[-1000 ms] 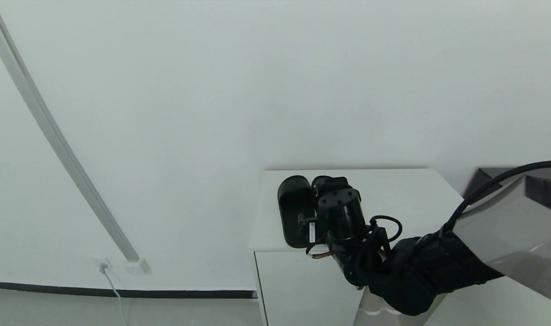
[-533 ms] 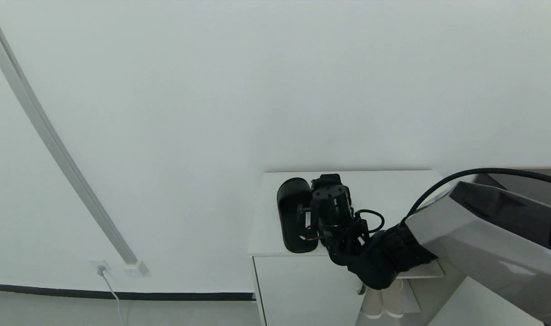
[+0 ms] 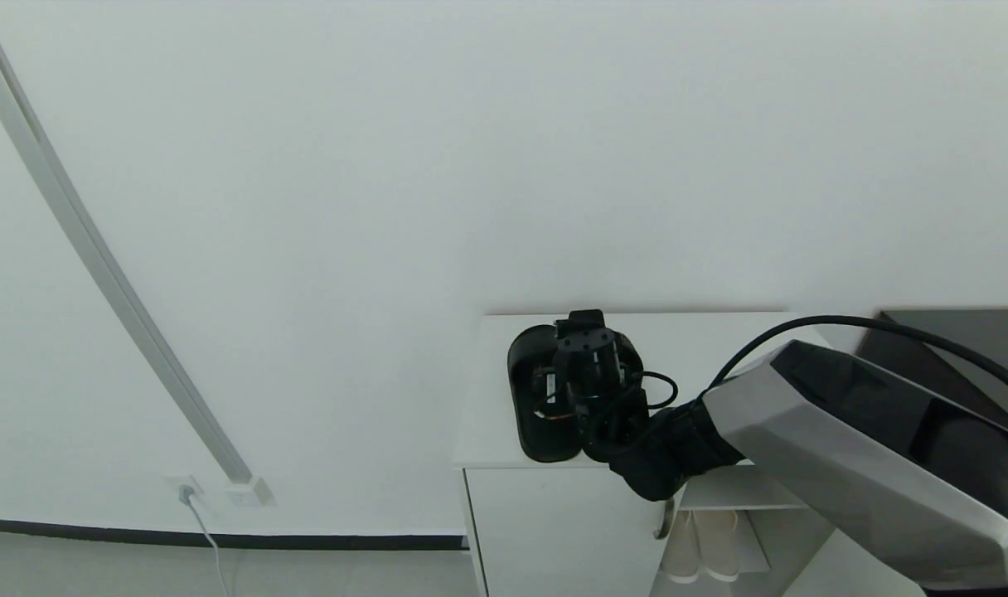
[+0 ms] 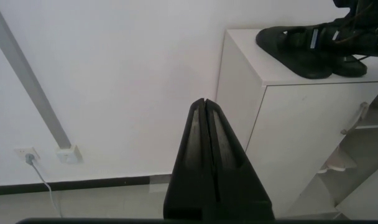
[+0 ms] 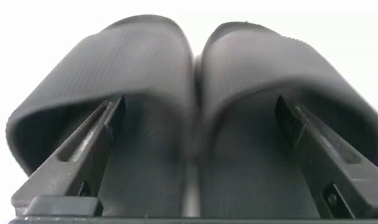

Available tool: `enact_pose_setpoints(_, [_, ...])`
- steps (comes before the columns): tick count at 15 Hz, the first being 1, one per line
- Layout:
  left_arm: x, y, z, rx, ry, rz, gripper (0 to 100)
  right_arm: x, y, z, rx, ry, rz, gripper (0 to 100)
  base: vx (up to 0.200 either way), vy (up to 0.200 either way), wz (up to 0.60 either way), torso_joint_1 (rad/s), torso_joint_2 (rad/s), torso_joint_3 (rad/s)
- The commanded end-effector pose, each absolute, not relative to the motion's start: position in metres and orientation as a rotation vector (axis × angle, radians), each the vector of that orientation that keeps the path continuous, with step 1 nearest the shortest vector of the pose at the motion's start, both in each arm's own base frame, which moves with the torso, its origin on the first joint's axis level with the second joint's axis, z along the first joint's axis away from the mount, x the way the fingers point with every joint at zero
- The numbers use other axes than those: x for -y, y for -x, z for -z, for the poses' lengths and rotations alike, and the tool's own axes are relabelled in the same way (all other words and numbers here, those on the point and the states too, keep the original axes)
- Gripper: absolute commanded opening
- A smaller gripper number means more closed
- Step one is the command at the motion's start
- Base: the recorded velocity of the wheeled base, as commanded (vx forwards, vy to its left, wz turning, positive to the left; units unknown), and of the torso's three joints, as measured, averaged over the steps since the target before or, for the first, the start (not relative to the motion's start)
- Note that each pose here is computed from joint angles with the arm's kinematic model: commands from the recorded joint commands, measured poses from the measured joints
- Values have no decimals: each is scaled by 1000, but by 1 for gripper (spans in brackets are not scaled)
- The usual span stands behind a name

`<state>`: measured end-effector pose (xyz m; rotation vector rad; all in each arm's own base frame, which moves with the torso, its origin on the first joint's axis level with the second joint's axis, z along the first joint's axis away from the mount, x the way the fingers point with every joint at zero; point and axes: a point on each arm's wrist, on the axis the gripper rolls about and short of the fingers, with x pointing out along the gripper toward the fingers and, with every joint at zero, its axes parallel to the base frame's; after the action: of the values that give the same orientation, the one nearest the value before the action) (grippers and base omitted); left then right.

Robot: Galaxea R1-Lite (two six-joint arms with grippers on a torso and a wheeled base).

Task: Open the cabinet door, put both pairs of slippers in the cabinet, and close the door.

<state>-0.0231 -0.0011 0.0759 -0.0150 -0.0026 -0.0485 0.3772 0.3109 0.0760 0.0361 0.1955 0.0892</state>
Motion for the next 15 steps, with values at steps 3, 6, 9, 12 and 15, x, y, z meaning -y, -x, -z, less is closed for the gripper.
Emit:
enact_pose_setpoints(3, [1,23,-76,1,15,48,0,-312,-385,-69,-193,-39,-80,0,0,0,0,0,0,0])
enact_pose_setpoints(6, [1,23,-76,1,15,48,0,-313,-386,-69,-192,-39,-79,0,0,0,0,0,0,0])
enact_pose_setpoints(9, [1,23,-76,1,15,46,0,-311,-384,-72,-188,-44,-73,0,0,0,0,0,0,0])
enact_pose_setpoints(12, [1,23,-76,1,14,46,0,-300,-370,-97,-171,-53,-72,0,0,0,0,0,0,0])
enact_pose_setpoints(15, [1,23,-76,1,11,46,0,-258,-301,-143,-205,-16,-184,0,0,0,0,0,0,0])
